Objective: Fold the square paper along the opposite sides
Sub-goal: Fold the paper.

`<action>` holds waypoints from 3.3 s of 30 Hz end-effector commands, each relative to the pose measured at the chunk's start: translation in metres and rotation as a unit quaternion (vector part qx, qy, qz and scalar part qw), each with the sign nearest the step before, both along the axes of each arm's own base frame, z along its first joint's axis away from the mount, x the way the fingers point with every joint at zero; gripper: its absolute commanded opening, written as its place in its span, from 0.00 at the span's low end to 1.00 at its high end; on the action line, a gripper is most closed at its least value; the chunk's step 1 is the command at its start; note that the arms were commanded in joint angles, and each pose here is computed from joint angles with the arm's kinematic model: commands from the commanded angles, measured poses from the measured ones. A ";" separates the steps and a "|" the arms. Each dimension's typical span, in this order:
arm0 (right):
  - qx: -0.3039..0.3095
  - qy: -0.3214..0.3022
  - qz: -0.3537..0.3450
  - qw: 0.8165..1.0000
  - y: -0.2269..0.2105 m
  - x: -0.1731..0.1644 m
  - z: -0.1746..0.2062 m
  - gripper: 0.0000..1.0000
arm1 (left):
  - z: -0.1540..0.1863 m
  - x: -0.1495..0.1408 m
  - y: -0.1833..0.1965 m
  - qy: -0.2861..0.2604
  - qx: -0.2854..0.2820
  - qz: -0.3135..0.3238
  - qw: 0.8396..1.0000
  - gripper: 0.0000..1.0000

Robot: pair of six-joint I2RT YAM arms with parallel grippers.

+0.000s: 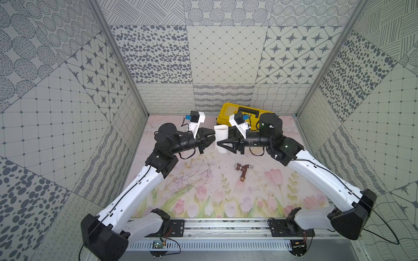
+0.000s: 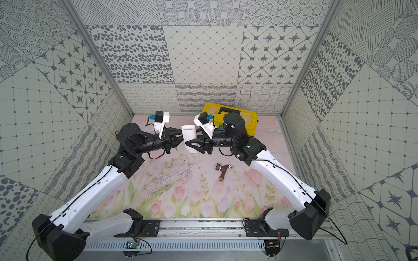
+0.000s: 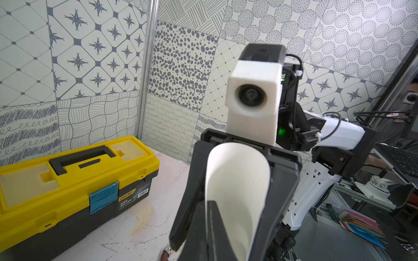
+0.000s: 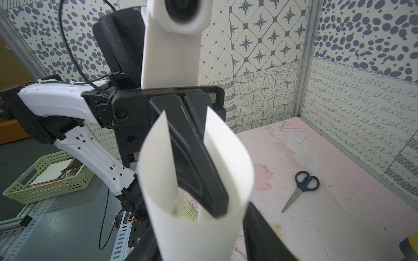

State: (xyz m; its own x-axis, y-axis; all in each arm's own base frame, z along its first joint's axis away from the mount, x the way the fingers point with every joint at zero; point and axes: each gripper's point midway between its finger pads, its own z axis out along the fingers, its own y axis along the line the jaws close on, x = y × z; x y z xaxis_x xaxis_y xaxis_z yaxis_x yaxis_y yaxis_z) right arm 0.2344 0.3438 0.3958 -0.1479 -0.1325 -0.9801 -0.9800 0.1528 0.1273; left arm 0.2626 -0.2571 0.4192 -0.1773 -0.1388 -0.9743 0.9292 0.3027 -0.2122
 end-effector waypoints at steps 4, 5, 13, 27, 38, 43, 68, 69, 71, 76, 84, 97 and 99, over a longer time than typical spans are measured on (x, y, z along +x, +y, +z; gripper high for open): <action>0.021 -0.025 0.003 0.999 0.003 -0.001 0.019 0.51 | 0.013 -0.008 0.000 -0.028 -0.014 -0.015 0.999 0.00; 0.021 -0.025 0.003 0.999 0.003 -0.001 0.019 0.51 | 0.014 -0.008 0.000 -0.029 -0.014 -0.014 0.999 0.00; 0.015 -0.020 0.006 1.000 0.005 -0.002 0.013 0.49 | 0.014 -0.009 0.001 -0.031 -0.014 -0.011 0.999 0.00; 0.016 -0.022 0.005 1.000 0.006 -0.001 0.014 0.42 | 0.012 -0.009 0.000 -0.029 -0.012 -0.015 0.999 0.00; 0.021 -0.020 0.010 1.000 0.008 -0.002 0.016 0.39 | 0.011 -0.009 -0.001 -0.025 -0.015 -0.020 0.999 0.00; 0.023 -0.021 0.012 0.999 0.009 -0.002 0.017 0.39 | 0.011 -0.009 -0.002 -0.025 -0.015 -0.021 0.999 0.00; 0.012 -0.015 0.017 1.000 0.014 -0.004 0.008 0.23 | 0.012 -0.008 -0.001 -0.030 -0.012 -0.016 0.999 0.00; 0.012 -0.015 0.018 1.000 0.015 -0.003 0.008 0.22 | 0.011 -0.008 -0.001 -0.030 -0.011 -0.016 0.999 0.00; 0.012 -0.015 0.018 1.000 0.015 -0.003 0.008 0.22 | 0.011 -0.008 -0.001 -0.030 -0.011 -0.017 0.999 0.00; 0.013 -0.016 0.018 1.000 0.014 -0.005 0.009 0.18 | 0.011 -0.008 -0.001 -0.031 -0.010 -0.014 0.999 0.00; 0.013 -0.018 0.016 1.000 0.013 -0.005 0.010 0.12 | 0.011 -0.008 0.001 -0.035 -0.007 -0.008 0.999 0.00; 0.012 -0.017 0.016 1.000 0.014 -0.006 0.008 0.12 | 0.033 0.023 0.034 -0.088 0.008 0.157 0.984 0.72; 0.011 -0.017 0.016 1.000 0.014 -0.006 0.008 0.12 | 0.041 0.028 0.045 -0.102 0.004 0.198 0.975 0.77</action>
State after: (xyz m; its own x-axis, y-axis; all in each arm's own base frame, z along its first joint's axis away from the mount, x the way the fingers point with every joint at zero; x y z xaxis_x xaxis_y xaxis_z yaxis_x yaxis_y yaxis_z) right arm 0.2298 0.3566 0.3878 -0.1532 -0.1465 -0.9773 -0.9828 0.1255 0.1352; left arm 0.2704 -0.2396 0.4367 -0.0639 -0.1531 -0.9861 0.8857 0.4467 -0.1267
